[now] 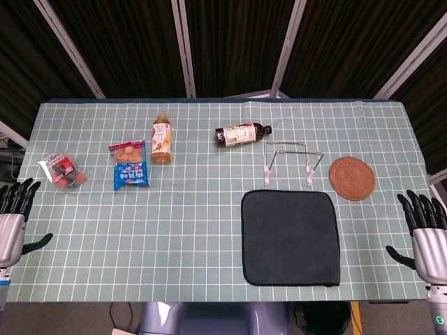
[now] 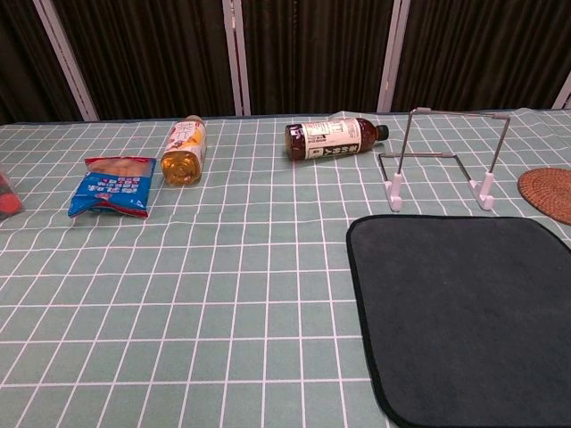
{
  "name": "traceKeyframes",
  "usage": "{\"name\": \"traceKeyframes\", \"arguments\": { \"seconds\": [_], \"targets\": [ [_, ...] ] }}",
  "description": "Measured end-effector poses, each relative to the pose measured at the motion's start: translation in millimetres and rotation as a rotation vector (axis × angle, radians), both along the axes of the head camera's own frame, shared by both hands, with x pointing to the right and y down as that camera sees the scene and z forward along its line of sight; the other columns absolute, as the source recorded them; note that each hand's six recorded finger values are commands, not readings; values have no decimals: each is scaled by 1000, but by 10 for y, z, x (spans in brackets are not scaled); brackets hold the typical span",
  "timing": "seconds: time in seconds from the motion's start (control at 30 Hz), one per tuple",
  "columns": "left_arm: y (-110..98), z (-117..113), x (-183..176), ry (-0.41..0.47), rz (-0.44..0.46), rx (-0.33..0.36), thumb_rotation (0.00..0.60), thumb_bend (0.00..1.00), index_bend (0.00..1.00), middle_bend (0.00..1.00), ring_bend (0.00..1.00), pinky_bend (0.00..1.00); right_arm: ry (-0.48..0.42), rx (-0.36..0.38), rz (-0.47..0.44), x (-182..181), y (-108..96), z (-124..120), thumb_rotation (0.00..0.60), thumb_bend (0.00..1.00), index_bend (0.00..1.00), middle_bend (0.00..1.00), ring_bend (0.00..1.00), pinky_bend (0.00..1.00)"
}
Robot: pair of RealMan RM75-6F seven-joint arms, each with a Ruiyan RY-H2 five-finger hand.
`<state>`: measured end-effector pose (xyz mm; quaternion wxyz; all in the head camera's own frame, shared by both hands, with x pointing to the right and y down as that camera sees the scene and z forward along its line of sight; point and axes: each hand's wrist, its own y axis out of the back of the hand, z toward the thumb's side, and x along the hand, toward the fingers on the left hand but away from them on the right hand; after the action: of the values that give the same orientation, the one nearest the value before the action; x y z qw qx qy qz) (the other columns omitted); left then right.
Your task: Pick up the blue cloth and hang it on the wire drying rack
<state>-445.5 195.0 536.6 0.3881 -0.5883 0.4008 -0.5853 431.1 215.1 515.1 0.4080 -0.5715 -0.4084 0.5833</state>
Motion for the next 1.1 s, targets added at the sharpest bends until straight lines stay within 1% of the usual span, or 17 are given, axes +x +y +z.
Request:
{"name": "traceKeyframes", "arguments": {
  "seconds": [0.13,0.23,0.33,0.37,0.43,0.5,0.6,0.67,0.77,0.87,1.0,1.1],
  "targets": [
    [-4,-16,-6,-2,4,4,600,0,0,0,0,0,-30,-22,-14,-37,18,27,600,0,0,0,0,0],
    [-14,-47,-6,5,5,10,600,0,0,0,0,0,-56,-65,-64,-132,55,110,600,0,0,0,0,0],
    [-24,-68,-7,9,9,13,600,0,0,0,0,0,-69,-112,-137,-256,124,223,600,0,3,0,0,0],
    [-29,-74,-8,10,8,15,600,0,0,0,0,0,-76,-137,-169,-314,169,281,600,0,10,0,0,0],
    [-43,-79,-17,13,6,17,600,0,0,0,0,0,-97,-189,-226,-435,264,386,600,0,57,0,0,0],
    [-52,-78,-30,8,8,17,600,0,0,0,0,0,-118,-248,-310,-589,391,509,600,0,106,0,0,0],
    [-49,-67,-40,1,7,16,600,0,0,0,0,0,-139,-304,-434,-803,574,672,600,0,176,0,0,0],
    [-44,-54,-42,-1,7,11,600,0,0,0,0,0,-147,-319,-498,-918,667,768,600,9,214,0,0,0],
    [-41,-31,-42,-6,7,3,600,0,0,0,0,0,-152,-313,-567,-1053,746,876,600,56,248,0,0,0],
    [-42,3,-35,-15,9,-5,600,0,0,0,0,0,-147,-301,-621,-1165,780,970,600,88,268,0,0,0],
    [-48,57,-29,-25,10,-17,600,0,0,0,0,0,-151,-311,-688,-1344,835,1092,600,147,309,0,0,0],
    [-52,68,-27,-29,12,-19,600,0,0,0,0,0,-143,-318,-734,-1427,871,1164,600,181,321,0,0,0]
  ]
}}
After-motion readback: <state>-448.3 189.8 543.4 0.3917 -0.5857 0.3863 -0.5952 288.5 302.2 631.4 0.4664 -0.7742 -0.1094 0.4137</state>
